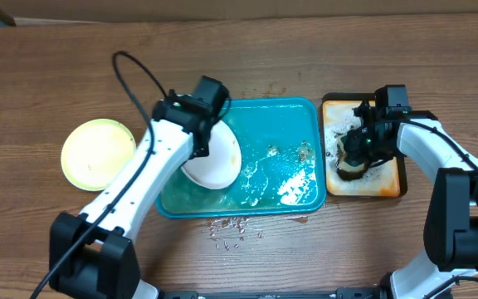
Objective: Clean dirty plates on tray and stack at the side
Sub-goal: 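Lift the white plate with the left gripper and carry it left, then place the white plate on the yellow plate stack and release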
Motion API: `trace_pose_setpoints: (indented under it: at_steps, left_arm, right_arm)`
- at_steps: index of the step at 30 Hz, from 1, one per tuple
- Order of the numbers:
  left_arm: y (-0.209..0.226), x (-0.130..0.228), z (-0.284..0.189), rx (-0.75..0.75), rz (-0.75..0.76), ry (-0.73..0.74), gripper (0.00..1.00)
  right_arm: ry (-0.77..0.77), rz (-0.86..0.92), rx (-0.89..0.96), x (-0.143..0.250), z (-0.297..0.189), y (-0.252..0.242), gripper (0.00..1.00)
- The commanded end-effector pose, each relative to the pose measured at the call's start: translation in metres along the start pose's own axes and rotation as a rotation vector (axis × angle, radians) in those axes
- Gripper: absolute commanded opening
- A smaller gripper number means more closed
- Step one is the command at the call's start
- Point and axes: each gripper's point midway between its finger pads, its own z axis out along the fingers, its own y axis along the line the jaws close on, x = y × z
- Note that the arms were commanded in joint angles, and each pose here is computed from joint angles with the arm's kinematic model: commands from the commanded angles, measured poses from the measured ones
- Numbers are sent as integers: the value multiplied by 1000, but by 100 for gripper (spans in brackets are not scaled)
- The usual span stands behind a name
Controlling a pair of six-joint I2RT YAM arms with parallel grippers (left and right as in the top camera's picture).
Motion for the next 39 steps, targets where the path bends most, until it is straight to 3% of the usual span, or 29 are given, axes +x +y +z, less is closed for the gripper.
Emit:
trace_pose_setpoints:
  at_steps: [1,6,8,19,23,30,39]
  left_arm:
    - [16,-9,-17,81,-116,-19,4]
    - [43,-18,-26,83,-160,-57,4]
    - [52,-19,-28,81,-177,-64,4]
    - [83,-19,-19,47,-225,-33,4]
    - [100,-18,-13,43,-273,-10,4]
    - [135,-22,-1,42,-394,8,4]
    - [194,-23,17,25,-608,9,4]
  right_arm:
    - [-8,29,49,-1,0,-9,20]
    - [-2,50,43,0,-1,-7,47]
    - [-7,81,42,-4,-6,-6,52]
    - [-162,60,36,-47,-82,8,55]
    - [-206,52,33,-46,-105,13,55]
    - [-84,87,13,-13,-104,18,55]
    - [-54,89,15,-6,-104,19,55]
